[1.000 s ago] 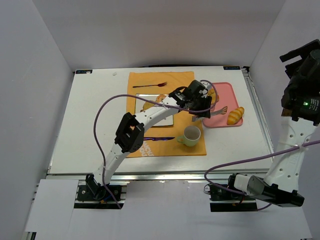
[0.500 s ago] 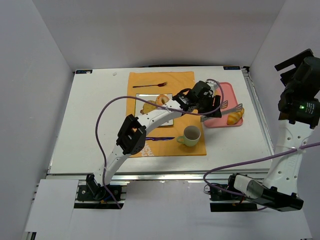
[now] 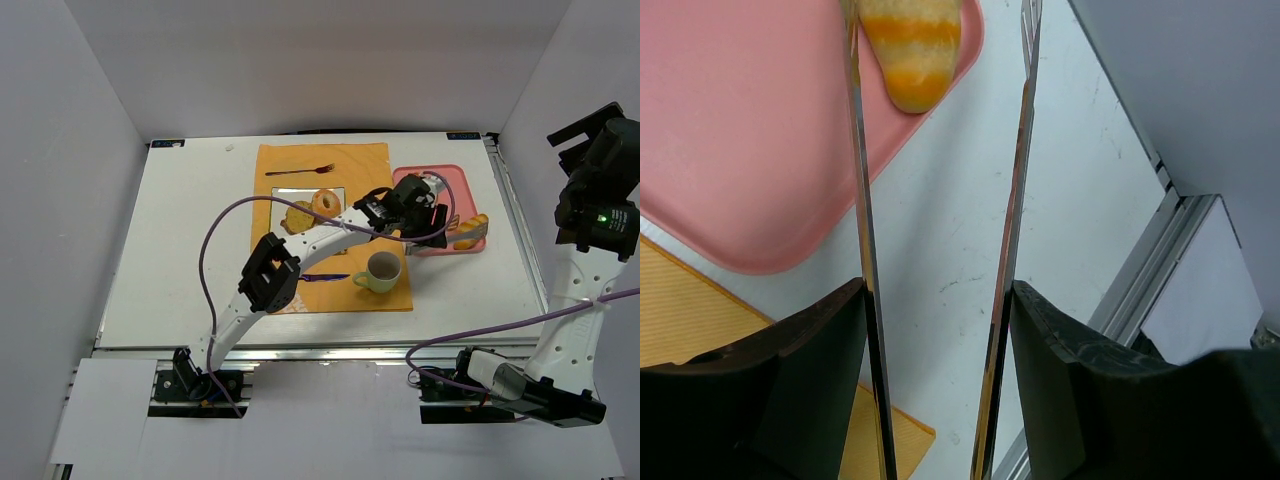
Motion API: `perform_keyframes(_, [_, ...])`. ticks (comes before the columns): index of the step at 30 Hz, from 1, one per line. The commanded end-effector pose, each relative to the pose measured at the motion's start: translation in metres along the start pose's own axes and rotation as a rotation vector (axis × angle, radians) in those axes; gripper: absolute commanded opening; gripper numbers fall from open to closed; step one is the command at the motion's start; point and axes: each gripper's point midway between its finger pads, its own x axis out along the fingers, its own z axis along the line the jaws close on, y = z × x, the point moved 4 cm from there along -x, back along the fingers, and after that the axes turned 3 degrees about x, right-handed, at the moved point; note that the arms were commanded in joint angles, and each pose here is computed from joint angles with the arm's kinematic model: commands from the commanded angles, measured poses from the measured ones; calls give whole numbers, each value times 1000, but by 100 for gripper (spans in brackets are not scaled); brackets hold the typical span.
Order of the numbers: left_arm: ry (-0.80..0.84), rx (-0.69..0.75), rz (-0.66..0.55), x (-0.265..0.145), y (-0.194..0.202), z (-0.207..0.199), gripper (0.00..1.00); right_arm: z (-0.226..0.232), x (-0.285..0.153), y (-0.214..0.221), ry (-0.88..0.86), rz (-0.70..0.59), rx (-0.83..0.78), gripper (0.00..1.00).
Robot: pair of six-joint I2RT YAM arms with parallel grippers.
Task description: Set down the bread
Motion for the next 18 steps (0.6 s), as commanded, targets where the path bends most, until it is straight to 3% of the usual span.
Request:
perform_keyframes(1, [-1,26,-7,1,0,-8,67,6,-4,-10,-36,-42,6,89])
perform_keyframes(8, [-48,27,12,7,8,1,59,6,-3,-8,-42,-32,3,89])
perform_keyframes(14, [-26,41,-44,-5,-13,-13,25,9,-2,-11,-53,-40,4,89])
perform_keyframes(18, [-14,38,-145,-38,-52,-31,18,21,-6,-29,-84,-75,39,89])
